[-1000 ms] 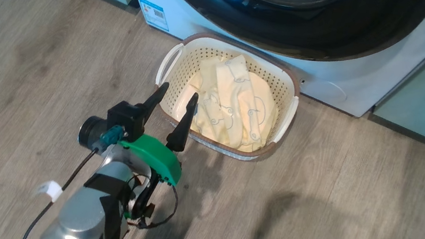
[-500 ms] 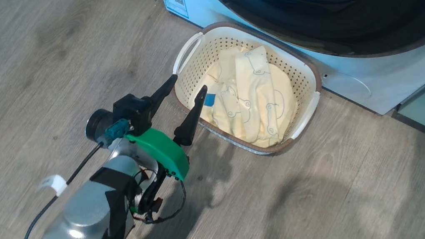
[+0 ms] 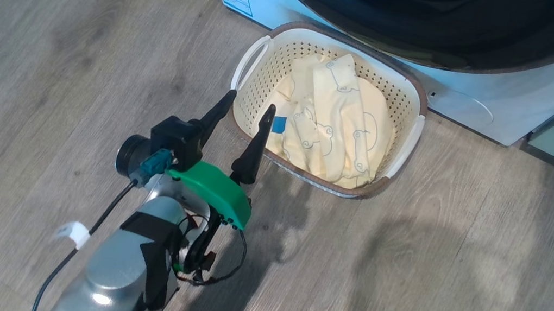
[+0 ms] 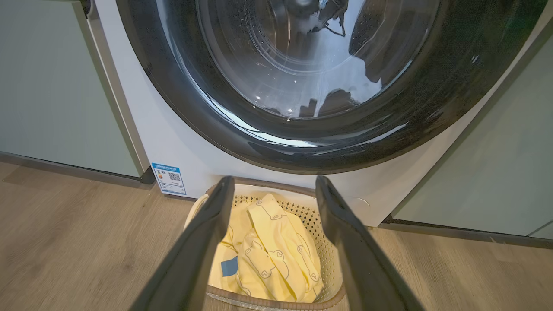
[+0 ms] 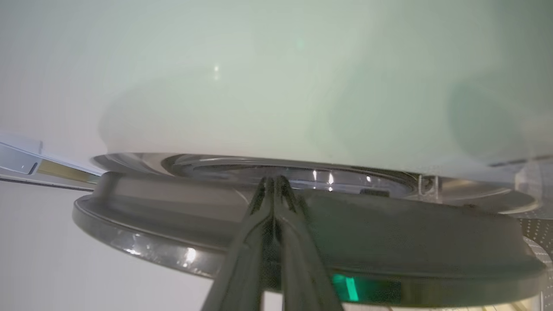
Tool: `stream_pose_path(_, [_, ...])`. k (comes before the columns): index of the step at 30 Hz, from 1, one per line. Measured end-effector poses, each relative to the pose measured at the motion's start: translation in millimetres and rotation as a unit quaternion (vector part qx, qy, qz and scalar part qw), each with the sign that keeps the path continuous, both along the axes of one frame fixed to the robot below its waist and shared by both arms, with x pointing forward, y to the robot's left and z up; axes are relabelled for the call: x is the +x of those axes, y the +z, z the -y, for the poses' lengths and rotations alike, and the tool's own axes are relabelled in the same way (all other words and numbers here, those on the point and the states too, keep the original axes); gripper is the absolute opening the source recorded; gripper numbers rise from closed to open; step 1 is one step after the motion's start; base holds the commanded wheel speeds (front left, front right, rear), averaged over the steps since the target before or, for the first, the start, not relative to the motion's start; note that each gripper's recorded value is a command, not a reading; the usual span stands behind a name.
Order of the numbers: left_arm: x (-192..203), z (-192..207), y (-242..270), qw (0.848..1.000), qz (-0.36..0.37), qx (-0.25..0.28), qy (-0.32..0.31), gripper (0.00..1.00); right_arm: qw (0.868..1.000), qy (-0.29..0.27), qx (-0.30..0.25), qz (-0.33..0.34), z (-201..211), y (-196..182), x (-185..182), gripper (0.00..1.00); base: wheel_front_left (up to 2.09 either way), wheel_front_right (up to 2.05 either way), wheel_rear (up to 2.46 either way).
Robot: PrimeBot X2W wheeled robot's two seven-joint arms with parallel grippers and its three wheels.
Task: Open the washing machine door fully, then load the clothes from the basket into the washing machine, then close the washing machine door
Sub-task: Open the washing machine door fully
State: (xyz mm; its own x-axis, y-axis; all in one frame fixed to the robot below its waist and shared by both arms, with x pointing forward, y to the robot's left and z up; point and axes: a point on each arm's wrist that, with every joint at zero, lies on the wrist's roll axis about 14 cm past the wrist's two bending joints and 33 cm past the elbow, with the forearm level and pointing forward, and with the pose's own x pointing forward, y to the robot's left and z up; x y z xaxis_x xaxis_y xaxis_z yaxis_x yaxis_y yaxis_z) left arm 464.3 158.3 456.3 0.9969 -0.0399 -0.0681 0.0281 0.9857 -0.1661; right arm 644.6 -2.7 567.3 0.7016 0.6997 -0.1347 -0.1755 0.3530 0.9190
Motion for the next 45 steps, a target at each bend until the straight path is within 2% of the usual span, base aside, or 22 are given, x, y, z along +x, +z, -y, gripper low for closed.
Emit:
stream_pose_path(14, [-2.5,-1.2,10.2,1.000,0.011,0.002,0.003,1.00,0.998,0.057,-0.020,-0.006,-14.3,4.8,-19.3,0.00,0.00,0.00,0.00])
stream_pose_path(20, [-7.1,-1.1,20.9,1.000,0.022,0.002,0.003,1.00,0.996,0.089,-0.008,-0.015,-21.3,9.7,-41.0,0.00,0.00,0.00,0.00])
stream_pose_path(33, [-27.1,-5.0,29.0,1.000,0.027,0.001,0.007,1.00,0.987,0.154,-0.019,-0.030,-45.7,5.3,-95.0,0.00,0.00,0.00,0.00])
stream_pose_path(45, [-47.2,-13.4,37.6,0.999,0.036,0.013,0.012,1.00,0.973,0.228,-0.006,-0.040,-80.9,6.2,-157.1,0.00,0.00,0.00,0.00])
